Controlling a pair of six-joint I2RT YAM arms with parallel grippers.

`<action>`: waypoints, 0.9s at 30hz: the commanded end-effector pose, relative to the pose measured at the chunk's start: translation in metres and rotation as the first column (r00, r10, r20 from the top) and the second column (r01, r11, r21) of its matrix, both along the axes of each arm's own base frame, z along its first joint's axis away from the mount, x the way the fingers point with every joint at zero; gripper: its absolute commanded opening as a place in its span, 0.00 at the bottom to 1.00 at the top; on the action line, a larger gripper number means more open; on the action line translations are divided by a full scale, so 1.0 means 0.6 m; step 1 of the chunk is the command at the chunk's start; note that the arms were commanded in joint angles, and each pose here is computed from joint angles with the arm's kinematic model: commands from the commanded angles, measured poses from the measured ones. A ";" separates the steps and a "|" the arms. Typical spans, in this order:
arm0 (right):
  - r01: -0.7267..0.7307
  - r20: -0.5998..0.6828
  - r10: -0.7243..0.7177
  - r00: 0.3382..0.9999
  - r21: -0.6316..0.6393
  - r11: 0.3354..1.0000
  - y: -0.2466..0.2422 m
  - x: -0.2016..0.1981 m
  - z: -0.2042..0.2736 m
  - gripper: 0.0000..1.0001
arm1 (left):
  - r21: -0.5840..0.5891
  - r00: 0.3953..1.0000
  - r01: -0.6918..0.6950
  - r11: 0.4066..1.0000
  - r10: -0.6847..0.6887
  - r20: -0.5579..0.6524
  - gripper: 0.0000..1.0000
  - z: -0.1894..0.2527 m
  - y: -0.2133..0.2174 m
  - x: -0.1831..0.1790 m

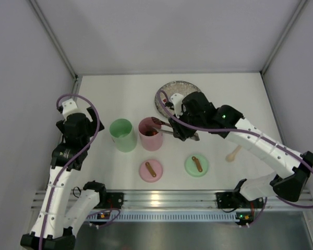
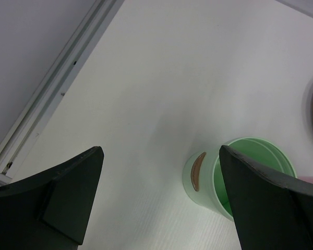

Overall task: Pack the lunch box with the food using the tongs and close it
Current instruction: Place the fake food in the packing box, then pick up the fake food from the plate.

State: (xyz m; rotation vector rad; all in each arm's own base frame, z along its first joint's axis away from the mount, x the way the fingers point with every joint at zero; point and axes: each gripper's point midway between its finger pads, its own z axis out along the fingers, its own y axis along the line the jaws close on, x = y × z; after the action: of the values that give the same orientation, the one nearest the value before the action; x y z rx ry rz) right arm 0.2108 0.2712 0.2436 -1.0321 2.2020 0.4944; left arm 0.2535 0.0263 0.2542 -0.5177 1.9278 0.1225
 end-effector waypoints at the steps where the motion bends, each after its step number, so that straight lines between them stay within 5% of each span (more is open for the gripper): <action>1: -0.014 0.085 0.004 0.996 0.112 0.994 0.015 -0.001 0.073 0.42 | -0.003 0.999 0.008 1.000 -0.008 0.048 0.99 0.017 -0.002 0.005; 11: 0.134 0.216 -0.187 0.958 0.241 0.961 -0.025 0.047 0.172 0.43 | -0.010 0.998 0.014 1.000 -0.014 0.064 0.99 0.022 -0.004 0.001; 17: 0.459 0.170 -0.480 0.861 0.149 0.876 -0.137 0.161 0.104 0.44 | -0.023 0.997 0.036 0.999 -0.034 0.067 0.99 0.023 -0.011 0.002; 27: 0.662 0.089 -0.660 0.746 0.004 0.749 -0.210 0.280 -0.031 0.45 | -0.028 0.996 0.038 0.999 -0.036 0.084 0.99 0.032 -0.012 0.002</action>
State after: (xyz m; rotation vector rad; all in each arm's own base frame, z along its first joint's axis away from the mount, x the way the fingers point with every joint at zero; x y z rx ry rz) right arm 0.3522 0.1483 0.2187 -0.3070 2.3690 0.0872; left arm 0.2493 0.0225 0.2612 -0.5056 1.9037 0.0820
